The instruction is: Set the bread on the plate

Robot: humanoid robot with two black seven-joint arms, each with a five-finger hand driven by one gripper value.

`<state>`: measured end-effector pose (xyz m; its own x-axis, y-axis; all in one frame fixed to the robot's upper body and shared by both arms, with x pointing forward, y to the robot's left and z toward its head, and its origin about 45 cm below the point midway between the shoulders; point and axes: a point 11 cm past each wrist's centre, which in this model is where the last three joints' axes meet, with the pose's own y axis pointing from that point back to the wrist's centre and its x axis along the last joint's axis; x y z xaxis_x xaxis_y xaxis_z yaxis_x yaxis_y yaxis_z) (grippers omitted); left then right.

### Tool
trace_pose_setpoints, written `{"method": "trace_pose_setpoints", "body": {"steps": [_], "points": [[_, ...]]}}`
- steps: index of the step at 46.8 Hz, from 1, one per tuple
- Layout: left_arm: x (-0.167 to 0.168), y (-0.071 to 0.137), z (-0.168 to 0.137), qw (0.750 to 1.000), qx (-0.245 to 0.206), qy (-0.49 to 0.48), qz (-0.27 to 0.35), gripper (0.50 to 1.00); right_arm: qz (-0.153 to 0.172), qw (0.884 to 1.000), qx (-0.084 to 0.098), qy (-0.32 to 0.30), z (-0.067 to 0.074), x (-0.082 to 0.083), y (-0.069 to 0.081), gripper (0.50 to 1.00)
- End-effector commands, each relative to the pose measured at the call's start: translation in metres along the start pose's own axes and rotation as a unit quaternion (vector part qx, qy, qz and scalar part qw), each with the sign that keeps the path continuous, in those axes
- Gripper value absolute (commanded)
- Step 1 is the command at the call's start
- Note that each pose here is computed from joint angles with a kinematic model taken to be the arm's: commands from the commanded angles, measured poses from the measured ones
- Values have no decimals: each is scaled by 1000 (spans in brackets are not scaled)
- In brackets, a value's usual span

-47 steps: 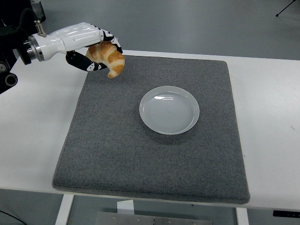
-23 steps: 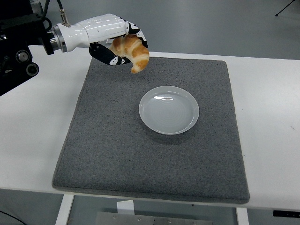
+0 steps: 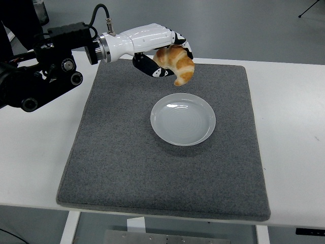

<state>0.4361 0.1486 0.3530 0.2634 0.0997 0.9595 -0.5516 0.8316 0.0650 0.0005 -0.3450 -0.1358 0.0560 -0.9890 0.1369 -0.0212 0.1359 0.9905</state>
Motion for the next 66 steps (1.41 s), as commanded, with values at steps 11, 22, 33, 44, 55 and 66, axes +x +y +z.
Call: {"method": "trace_pose_setpoints", "body": {"steps": [11, 22, 33, 44, 55, 66], "points": [[-35, -9, 4, 999, -4, 0, -37, 500, 0, 1000, 0, 0, 0, 0, 0, 952], [-69, -15, -5, 998, 12, -5, -64, 500, 0, 1000, 0, 0, 0, 0, 0, 952], [-108, -18, -4, 996, 14, 5, -90, 500, -1, 1000, 0, 0, 0, 0, 0, 952], [-135, -16, -8, 997, 21, -18, -74, 500, 0, 1000, 0, 0, 0, 0, 0, 952], [-150, -13, -9, 996, 26, -18, -78, 500, 0, 1000, 0, 0, 0, 0, 0, 952], [-152, -15, -8, 997, 26, -13, -75, 500, 0, 1000, 0, 0, 0, 0, 0, 952]]}}
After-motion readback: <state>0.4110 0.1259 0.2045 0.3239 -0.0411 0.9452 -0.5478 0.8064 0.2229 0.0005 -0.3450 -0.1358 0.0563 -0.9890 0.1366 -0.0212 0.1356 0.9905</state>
